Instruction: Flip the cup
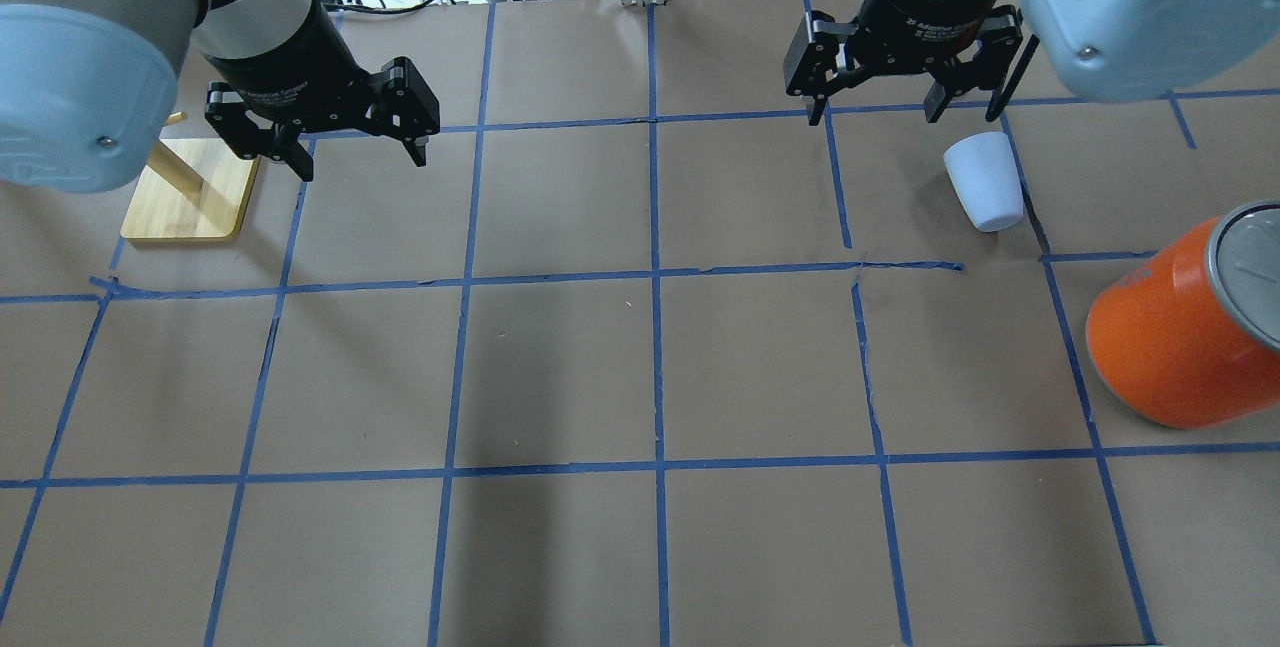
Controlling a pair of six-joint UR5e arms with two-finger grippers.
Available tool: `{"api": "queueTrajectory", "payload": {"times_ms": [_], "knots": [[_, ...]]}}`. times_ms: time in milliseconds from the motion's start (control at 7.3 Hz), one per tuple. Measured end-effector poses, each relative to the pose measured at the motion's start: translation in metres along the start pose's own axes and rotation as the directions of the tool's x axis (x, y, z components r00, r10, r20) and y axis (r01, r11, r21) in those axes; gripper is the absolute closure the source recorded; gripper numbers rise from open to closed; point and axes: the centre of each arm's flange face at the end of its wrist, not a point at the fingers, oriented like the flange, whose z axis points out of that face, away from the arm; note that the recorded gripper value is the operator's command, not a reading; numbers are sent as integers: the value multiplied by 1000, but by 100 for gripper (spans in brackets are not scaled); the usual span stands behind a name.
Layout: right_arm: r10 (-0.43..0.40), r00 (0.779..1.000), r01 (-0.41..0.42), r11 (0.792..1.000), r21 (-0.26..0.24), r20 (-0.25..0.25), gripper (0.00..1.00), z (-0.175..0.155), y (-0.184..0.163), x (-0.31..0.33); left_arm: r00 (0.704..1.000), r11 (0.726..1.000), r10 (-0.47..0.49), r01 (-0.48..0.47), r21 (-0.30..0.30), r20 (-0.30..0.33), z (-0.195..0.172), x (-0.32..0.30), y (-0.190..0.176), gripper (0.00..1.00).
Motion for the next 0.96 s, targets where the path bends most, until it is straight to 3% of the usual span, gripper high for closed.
{"api": "queueTrajectory", "payload": {"times_ms": [959], "knots": [[-5,1000,5,1000,-11,-1,0,8,-1,0,1000,1000,1,-1,-1,1,0,0,0,0]]}}
